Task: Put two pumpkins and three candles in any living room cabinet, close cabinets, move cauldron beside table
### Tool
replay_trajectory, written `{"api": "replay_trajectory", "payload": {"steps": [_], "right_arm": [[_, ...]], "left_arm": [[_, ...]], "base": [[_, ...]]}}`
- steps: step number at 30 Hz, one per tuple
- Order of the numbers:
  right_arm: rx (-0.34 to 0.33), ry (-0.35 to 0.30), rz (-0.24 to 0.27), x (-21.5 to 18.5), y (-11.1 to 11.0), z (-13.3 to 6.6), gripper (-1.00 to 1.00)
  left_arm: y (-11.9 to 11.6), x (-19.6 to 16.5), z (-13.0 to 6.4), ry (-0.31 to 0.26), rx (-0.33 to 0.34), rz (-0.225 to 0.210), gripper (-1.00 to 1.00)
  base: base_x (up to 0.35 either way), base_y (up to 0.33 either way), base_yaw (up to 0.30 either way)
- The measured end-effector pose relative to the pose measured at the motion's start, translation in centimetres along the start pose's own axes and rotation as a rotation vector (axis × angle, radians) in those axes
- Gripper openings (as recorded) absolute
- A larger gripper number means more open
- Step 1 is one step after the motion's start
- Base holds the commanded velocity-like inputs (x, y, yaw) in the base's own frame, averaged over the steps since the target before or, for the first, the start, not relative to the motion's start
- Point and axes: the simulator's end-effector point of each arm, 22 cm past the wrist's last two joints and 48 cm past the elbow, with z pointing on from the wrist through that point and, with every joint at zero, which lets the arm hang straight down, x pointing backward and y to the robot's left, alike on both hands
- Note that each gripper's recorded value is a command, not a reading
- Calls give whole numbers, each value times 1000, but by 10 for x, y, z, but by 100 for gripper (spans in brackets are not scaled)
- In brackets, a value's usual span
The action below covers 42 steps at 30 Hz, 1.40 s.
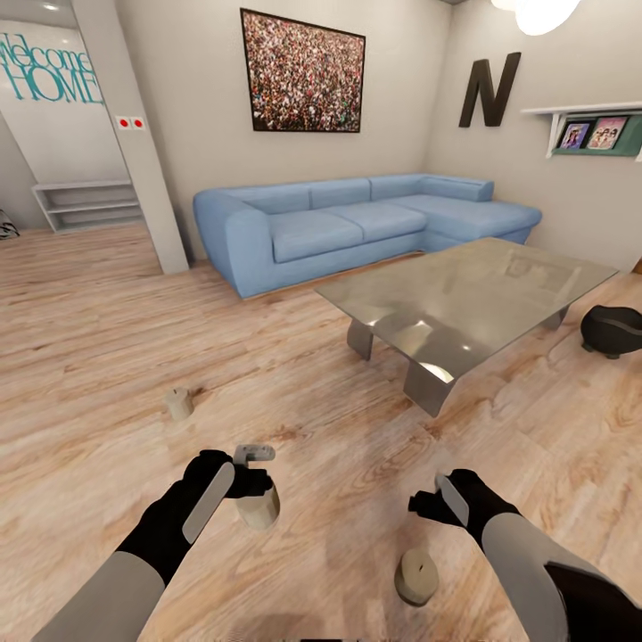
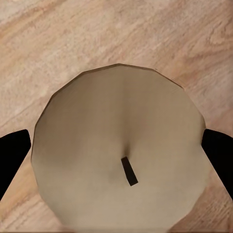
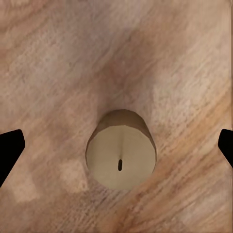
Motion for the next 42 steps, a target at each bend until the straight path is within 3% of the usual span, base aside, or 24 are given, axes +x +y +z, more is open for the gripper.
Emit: {"api": "replay_trajectory", "payload": {"steps": [8,12,14,18,22,42], "right_arm": [[5,24,0,5,-1,13,100],[1,24,-6,5,3,13,100],[0,24,-7,5,4,13,100],[-2,24,-7,5,6,13,100],[-1,33,-7,9,6,17,100],[14,112,-5,40,-1,54,100]], "left_arm": [[2,11,15,32,1,-4,-100],[1,11,13,36,2,-1,-100],[-4,4,6,24,16,7,-100],[-27,-31,-31,-50,67,55,-100],[-33,-44,-42,-90,82,66,-100],[-30,-24,-6,-31,85,59,-100]], "base": [[0,0,0],[0,0,0],[0,0,0],[0,0,0],[0,0,0],[0,0,0]]}}
